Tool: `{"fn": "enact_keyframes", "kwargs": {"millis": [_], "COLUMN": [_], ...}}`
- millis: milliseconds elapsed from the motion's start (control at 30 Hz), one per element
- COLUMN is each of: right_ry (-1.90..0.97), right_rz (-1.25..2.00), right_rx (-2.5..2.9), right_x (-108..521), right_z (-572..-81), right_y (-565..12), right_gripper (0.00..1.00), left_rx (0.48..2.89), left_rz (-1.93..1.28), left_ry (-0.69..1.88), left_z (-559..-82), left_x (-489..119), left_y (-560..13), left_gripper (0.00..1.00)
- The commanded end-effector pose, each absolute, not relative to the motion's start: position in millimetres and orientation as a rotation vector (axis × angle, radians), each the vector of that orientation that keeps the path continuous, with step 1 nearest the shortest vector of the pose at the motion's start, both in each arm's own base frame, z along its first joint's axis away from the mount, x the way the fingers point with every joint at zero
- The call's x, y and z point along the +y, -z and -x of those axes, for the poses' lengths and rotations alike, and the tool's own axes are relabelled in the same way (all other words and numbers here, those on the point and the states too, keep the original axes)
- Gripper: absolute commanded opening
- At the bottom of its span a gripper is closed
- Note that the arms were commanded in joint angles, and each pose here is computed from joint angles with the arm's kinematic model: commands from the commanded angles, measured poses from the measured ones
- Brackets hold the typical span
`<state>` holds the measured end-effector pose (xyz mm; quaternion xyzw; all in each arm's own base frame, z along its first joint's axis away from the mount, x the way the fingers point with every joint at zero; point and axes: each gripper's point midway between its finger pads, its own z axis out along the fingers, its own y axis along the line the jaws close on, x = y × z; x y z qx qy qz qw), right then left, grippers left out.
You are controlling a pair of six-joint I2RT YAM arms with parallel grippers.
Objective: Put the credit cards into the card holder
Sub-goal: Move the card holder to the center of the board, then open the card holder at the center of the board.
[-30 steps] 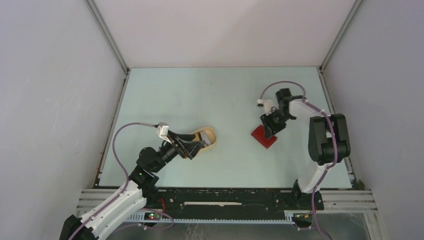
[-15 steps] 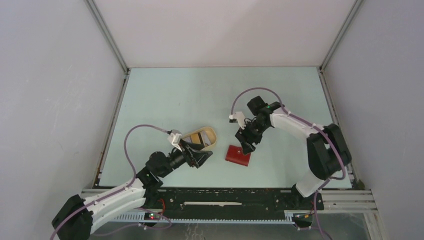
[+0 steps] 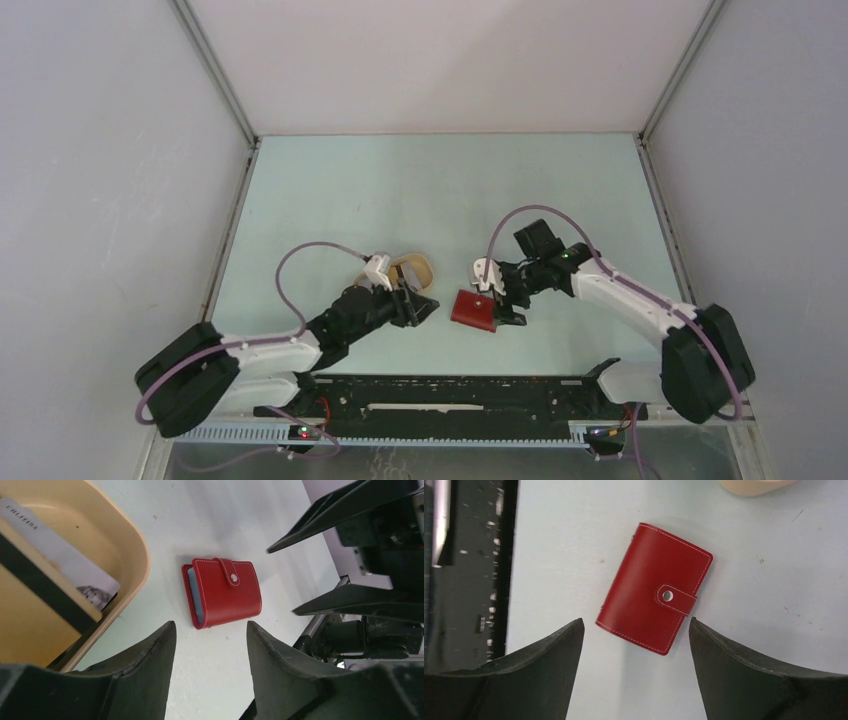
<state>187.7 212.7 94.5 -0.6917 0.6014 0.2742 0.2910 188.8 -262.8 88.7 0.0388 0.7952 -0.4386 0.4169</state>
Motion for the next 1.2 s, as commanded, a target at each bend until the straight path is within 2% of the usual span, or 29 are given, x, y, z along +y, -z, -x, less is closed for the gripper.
{"fn": "enact_keyframes", "kwargs": {"millis": [0,233,633,767,967,1067,1167], "right_ry": [-0.622,-0.613,-0.564,-0.545,-0.542,-0.542,-0.545], "right_rz": [1.933,1.942,2.007,2.011,1.995,1.978,1.954], "right_rx": [1.469,1.566,1.571,1.591,1.599,1.598,1.607], "right_x": [228.9,235.7,247.3,244.5,247.0,249.3,250.9], "right_z": [-215.8,-228.1,-223.6,-225.1,-226.4,-227.3,-228.4], "right_y": [-83.3,-61.1,-44.6,-40.9,-44.2,-48.1,-51.8], "right_gripper": [0.84,0.69,0.59,0.5,0.32,0.23,0.11], "left_rx": [1.953,2.056,2.13,2.15,2.187,2.196,2.202], "left_rz": [-0.067,-0.071,-0.119,-0.129,-0.125,-0.131,-0.139], "left_ry": [1.151,1.103,1.113,1.104,1.072,1.064,1.052], "left_z": [-207.6,-219.2,-218.8,-217.7,-220.1,-219.7,-218.8], "left_x": [-289.7,-309.1,-334.3,-338.0,-340.5,-341.6,-340.5], "left_y": [-113.6,-85.3,-62.8,-55.2,-43.0,-39.9,-37.5], "left_gripper": [0.57,0.48,0.41,0.39,0.33,0.25,0.09]}}
